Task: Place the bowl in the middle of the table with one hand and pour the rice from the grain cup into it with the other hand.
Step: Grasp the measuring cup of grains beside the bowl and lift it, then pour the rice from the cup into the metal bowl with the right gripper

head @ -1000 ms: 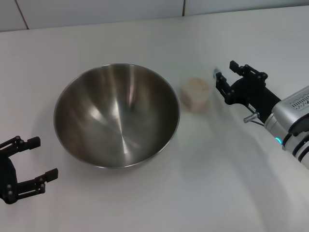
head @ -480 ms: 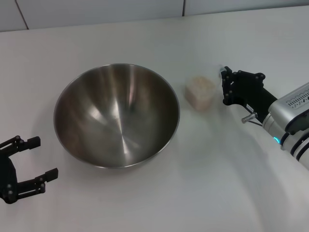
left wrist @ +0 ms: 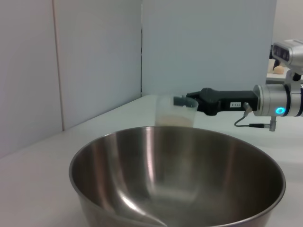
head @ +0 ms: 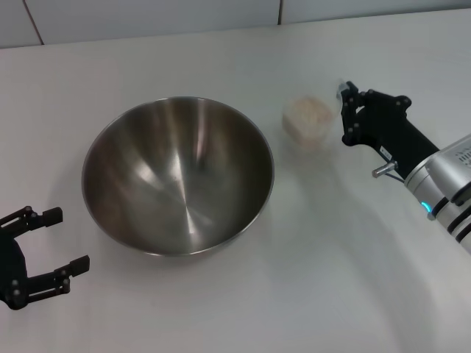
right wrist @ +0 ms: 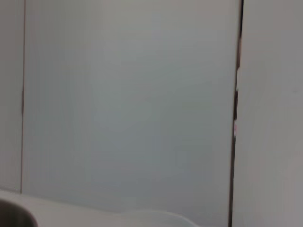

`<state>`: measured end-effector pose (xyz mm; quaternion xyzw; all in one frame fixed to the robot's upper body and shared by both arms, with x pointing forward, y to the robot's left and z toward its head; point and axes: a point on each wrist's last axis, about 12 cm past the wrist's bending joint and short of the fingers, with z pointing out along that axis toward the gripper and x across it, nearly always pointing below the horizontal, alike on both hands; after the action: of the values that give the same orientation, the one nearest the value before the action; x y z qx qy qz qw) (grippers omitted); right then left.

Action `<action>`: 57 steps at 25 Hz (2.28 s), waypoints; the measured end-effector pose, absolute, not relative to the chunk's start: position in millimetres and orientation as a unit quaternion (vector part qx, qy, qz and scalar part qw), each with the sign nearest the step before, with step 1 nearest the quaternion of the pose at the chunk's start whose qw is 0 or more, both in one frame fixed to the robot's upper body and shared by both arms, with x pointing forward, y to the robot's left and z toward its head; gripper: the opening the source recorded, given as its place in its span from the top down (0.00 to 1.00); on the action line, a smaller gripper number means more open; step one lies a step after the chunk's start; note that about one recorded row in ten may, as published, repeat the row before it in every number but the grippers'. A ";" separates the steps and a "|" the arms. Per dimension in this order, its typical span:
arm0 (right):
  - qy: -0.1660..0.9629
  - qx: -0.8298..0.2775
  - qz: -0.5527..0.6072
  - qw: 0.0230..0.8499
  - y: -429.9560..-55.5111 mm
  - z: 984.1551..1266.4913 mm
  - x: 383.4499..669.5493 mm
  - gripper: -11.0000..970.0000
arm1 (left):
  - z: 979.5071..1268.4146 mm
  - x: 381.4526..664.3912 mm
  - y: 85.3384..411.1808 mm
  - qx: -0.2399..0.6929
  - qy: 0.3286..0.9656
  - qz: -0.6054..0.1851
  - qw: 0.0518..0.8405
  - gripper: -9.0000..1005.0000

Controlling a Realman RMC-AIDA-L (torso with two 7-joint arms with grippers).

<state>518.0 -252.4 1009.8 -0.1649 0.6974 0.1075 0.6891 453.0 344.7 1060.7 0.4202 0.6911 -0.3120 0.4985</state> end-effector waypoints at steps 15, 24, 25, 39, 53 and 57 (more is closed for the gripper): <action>0.493 -0.326 0.002 0.807 -196.6 1054.8 513.3 0.98 | 1059.8 453.9 342.5 0.426 0.692 -0.313 0.491 0.16; 0.302 -0.532 -0.240 0.753 -152.4 1052.7 500.8 0.98 | 1062.7 456.0 342.9 0.428 0.690 -0.312 0.493 0.16; 0.289 -0.540 -0.254 0.748 -150.8 1052.8 500.1 0.98 | 1062.9 456.2 343.0 0.428 0.690 -0.312 0.493 0.16; 0.144 -0.601 -0.359 0.699 -138.7 1052.2 492.3 0.98 | 1066.3 456.5 344.4 0.426 0.694 -0.313 0.490 0.16; 0.042 -0.641 -0.448 0.622 -135.8 1044.4 490.1 0.98 | 1067.2 457.2 343.7 0.427 0.691 -0.315 0.491 0.16; -0.015 -0.653 -0.483 0.583 -133.2 1040.4 486.7 0.98 | 1067.2 457.5 343.2 0.428 0.691 -0.316 0.490 0.16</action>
<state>486.7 -133.2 1040.4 -0.6530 -0.0148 -0.4826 0.5835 457.5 343.2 1067.2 0.4281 0.6906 -0.3156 0.4901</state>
